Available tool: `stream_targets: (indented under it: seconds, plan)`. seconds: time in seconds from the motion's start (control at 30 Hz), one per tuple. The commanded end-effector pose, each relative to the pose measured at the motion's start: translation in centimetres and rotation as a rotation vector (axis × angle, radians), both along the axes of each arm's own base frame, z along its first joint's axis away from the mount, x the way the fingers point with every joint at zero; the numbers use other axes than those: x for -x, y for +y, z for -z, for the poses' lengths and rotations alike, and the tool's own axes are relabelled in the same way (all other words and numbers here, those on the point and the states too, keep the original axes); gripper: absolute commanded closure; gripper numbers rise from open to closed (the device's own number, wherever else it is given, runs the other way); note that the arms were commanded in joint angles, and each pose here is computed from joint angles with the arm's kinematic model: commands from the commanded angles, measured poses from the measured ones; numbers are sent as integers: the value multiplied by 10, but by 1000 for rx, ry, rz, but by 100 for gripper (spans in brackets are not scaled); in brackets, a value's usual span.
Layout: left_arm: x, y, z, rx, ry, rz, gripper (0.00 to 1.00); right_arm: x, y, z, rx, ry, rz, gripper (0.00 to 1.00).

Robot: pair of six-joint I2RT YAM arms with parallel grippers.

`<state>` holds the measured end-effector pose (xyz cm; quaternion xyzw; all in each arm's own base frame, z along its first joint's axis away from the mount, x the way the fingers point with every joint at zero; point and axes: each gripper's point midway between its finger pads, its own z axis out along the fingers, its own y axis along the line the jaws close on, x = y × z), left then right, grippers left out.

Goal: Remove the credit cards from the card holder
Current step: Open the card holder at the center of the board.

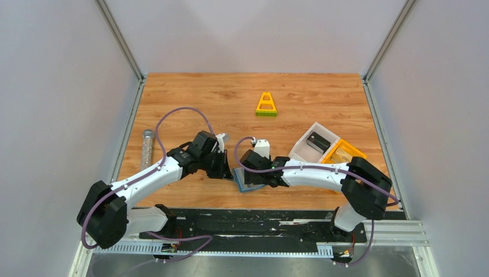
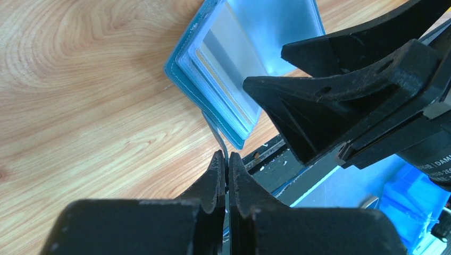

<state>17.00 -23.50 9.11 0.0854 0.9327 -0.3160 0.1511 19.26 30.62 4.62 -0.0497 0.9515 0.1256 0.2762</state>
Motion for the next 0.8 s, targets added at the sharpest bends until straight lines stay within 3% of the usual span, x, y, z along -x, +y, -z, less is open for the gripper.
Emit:
stream_targets:
  seconds: [0.0,0.2,0.5,0.77]
  plan:
    - [-6,-6,-11,36,-39,12,100,-11,-5,-15,35,-69,27,47]
    - [-7,-7,-10,38,-38,9,100,-9,0,-20,43,-82,3,47]
    - [-7,-11,-17,70,-94,71,100,1,28,-33,-145,-52,-139,40]
    - [-8,-12,-21,76,-115,95,100,0,25,-20,-189,-3,-145,37]
